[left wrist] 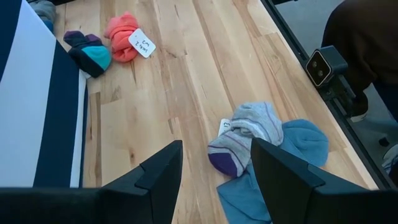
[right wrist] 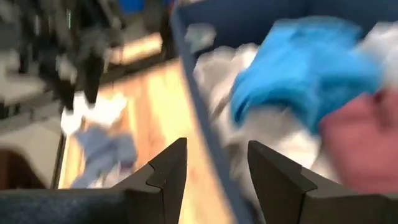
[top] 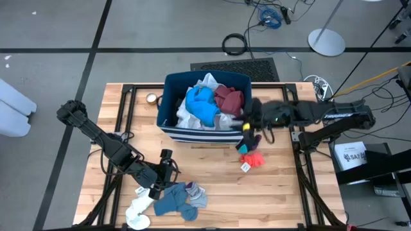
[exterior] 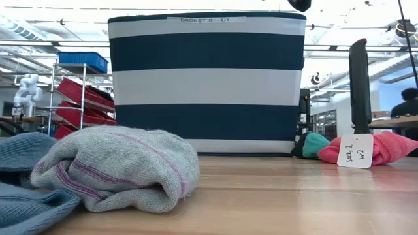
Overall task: Sort clothes
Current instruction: Put the white socks into the white and blue laundry organizer
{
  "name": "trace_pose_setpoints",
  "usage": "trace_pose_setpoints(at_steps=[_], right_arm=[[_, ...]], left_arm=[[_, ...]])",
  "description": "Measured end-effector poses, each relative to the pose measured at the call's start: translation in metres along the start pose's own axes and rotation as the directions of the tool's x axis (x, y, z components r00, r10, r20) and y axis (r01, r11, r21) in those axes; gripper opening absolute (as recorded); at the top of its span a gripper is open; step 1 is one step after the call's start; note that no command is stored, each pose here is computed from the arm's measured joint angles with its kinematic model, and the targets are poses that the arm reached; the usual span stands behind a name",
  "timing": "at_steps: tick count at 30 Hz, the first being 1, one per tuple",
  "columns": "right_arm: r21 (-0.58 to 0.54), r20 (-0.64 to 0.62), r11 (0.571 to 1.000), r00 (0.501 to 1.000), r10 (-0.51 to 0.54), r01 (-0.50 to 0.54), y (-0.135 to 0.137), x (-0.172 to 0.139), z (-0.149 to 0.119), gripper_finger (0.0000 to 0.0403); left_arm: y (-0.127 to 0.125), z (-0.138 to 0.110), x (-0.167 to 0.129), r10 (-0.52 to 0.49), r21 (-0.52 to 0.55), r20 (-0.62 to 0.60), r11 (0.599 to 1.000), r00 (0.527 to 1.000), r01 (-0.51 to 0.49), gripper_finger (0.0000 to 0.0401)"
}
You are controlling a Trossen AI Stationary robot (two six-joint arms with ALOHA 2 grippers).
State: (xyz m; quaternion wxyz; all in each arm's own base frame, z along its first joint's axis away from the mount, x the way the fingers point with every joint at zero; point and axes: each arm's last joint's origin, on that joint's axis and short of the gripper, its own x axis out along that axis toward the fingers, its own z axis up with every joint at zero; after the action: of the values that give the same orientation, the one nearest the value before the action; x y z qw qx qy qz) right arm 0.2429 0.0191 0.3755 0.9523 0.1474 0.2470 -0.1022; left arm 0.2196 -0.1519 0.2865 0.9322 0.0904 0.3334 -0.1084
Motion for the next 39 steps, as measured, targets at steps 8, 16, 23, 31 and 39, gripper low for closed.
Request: trace_pose_setpoints(at_steps=[8, 16, 23, 31, 39], right_arm=[[-0.04, -0.156, 0.989, 0.979, 0.134, -0.142, 0.044, 0.011, -0.054, 0.0158], [0.02, -0.196, 0.967, 0.947, 0.254, -0.255, 0.064, 0.023, -0.117, 0.0158], [0.108, -0.022, 0.909, 0.913, 0.406, -0.402, 0.071, 0.043, -0.151, 0.0157], [0.042, -0.005, 0.899, 0.9, 0.436, -0.435, 0.083, 0.07, -0.171, 0.0157], [0.06, -0.05, 0.884, 0.883, 0.467, -0.464, 0.088, 0.083, -0.182, 0.0157]], left_arm=[[0.0, 0.0, 0.0, 0.0, -0.024, 0.0, 1.0, 1.0, 0.0, 0.02], [0.0, 0.0, 0.0, 0.0, -0.026, 0.001, 1.0, 1.0, 0.0, 0.02], [-0.001, 0.001, 0.0, -0.005, -0.124, 0.015, 0.992, 1.0, 0.007, 0.02], [-0.03, -0.016, 0.009, -0.205, -0.299, -0.158, 0.942, 0.966, 0.151, 0.02], [-0.054, -0.043, 0.015, -0.213, -0.512, -0.371, 0.859, 0.904, -0.008, 0.02]])
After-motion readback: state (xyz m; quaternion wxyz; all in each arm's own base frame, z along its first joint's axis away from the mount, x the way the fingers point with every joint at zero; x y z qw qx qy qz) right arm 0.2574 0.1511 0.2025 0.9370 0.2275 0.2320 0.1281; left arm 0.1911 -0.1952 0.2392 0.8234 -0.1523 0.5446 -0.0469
